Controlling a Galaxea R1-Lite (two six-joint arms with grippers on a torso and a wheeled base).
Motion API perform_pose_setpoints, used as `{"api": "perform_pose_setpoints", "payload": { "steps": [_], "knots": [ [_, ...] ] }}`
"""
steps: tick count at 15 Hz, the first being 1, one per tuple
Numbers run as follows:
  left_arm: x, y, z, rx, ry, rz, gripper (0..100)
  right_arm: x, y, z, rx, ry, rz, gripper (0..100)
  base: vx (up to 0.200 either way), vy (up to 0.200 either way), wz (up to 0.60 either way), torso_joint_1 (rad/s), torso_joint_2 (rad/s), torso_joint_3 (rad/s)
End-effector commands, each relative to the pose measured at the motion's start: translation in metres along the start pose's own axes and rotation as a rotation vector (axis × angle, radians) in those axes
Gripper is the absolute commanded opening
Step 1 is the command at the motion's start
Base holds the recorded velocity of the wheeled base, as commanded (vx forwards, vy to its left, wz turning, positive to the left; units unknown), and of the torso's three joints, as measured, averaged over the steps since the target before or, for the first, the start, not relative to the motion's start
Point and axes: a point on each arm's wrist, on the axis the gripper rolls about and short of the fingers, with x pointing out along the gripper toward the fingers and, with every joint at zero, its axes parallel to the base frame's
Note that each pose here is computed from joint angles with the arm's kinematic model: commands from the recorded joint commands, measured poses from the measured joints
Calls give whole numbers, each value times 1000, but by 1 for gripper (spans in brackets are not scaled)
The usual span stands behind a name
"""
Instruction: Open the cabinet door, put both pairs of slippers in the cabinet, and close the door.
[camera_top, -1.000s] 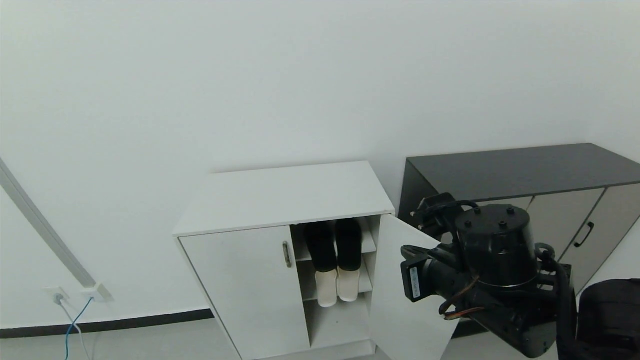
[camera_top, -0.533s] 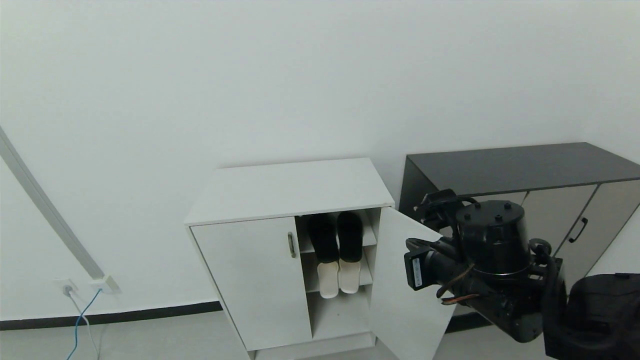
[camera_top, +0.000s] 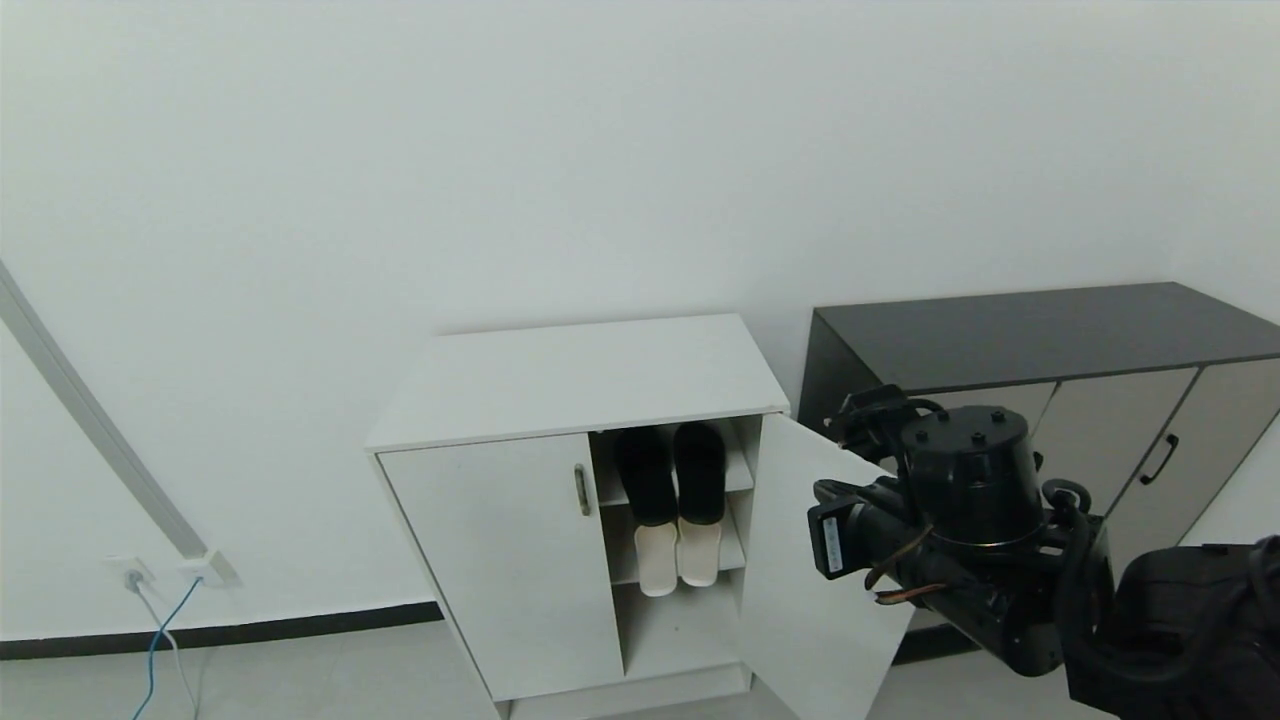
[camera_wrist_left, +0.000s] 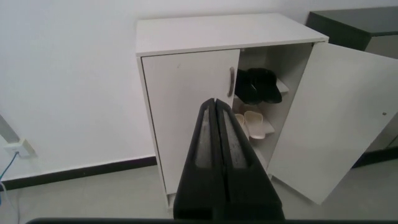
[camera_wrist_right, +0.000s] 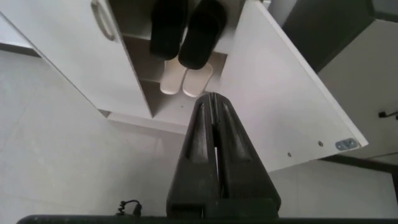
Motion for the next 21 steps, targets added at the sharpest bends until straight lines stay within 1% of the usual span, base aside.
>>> {"api": "perform_pose_setpoints", "payload": {
  "steps": [1,2,5,8,9,10,11,13,14,17,21],
  "knots": [
    [0,0,0,0,0,0,0,1,0,-1,-2,3,0,0,-200,0,0,2,7,2],
    [0,0,0,0,0,0,0,1,0,-1,-1,3,-1,0,-200,0,0,12,7,2],
    [0,0,0,0,0,0,0,6,-6,3,9,-2,-21,0,0,0,0,0,0,0],
    [0,0,0,0,0,0,0,21,-24,5,33,6,-50,0,0,0,0,0,0,0],
    [0,0,0,0,0,0,0,38,-40,6,53,16,-89,0,0,0,0,0,0,0],
    [0,0,0,0,0,0,0,50,-52,5,66,25,-116,0,0,0,0,0,0,0],
    [0,0,0,0,0,0,0,56,-59,5,74,29,-130,0,0,0,0,0,0,0],
    [0,0,0,0,0,0,0,86,-89,1,109,45,-182,0,0,0,0,0,0,0],
    [0,0,0,0,0,0,0,97,-99,-2,119,53,-202,0,0,0,0,0,0,0],
    [0,0,0,0,0,0,0,121,-124,-9,148,64,-250,0,0,0,0,0,0,0],
    [0,0,0,-2,0,0,0,141,-145,-13,172,60,-296,0,0,0,0,0,0,0]
  ]
}}
